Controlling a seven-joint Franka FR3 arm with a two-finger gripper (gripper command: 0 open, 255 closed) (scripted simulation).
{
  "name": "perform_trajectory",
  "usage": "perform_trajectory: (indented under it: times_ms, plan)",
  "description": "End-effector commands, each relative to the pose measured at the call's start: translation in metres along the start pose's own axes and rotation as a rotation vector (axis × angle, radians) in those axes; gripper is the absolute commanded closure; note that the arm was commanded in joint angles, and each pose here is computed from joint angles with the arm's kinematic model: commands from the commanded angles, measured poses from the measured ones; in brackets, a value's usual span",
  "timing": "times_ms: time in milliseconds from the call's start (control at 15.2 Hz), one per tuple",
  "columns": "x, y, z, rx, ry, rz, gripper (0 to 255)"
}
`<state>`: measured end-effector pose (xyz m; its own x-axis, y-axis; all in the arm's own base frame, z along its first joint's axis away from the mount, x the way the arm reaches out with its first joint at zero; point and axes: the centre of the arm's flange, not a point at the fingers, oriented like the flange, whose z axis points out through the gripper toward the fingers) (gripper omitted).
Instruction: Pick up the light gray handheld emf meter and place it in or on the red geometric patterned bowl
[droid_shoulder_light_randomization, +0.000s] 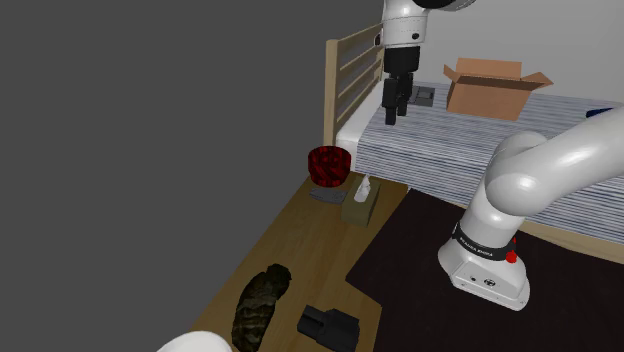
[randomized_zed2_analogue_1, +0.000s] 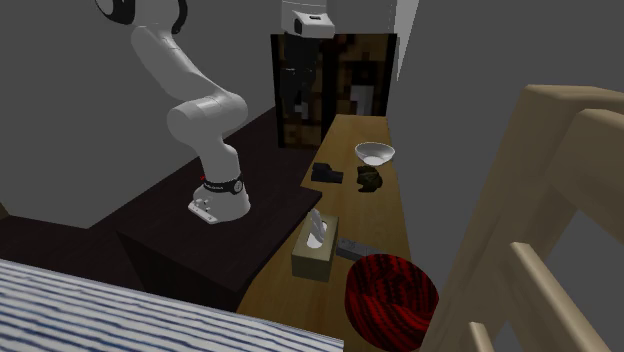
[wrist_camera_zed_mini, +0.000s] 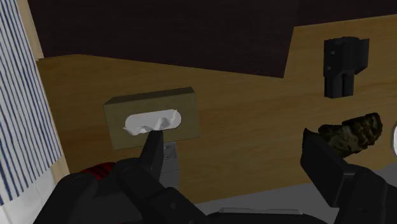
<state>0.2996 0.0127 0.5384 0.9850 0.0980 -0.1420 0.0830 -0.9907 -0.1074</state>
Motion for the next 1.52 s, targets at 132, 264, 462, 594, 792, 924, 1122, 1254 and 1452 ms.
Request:
perform_trajectory:
  times_ms: [132,264,462,594,792,924,1122,1254,1452]
  plan:
    - [0.016,-0.001,0.021,-0.018,0.003,0.006,0]
    - [0.032,-0.002,0.041,-0.036,0.005,0.012,0]
    - [0.057,-0.003,0.072,-0.063,0.009,0.022,0]
    - [0.073,-0.003,0.092,-0.081,0.012,0.028,0]
    - [0.098,-0.001,0.123,-0.109,0.016,0.037,0]
    - [0.115,0.0,0.143,-0.127,0.018,0.043,0]
    - [0.139,0.003,0.173,-0.154,0.022,0.052,0]
    - [0.156,0.006,0.193,-0.172,0.025,0.058,0]
    - [0.181,0.01,0.223,-0.199,0.029,0.068,0]
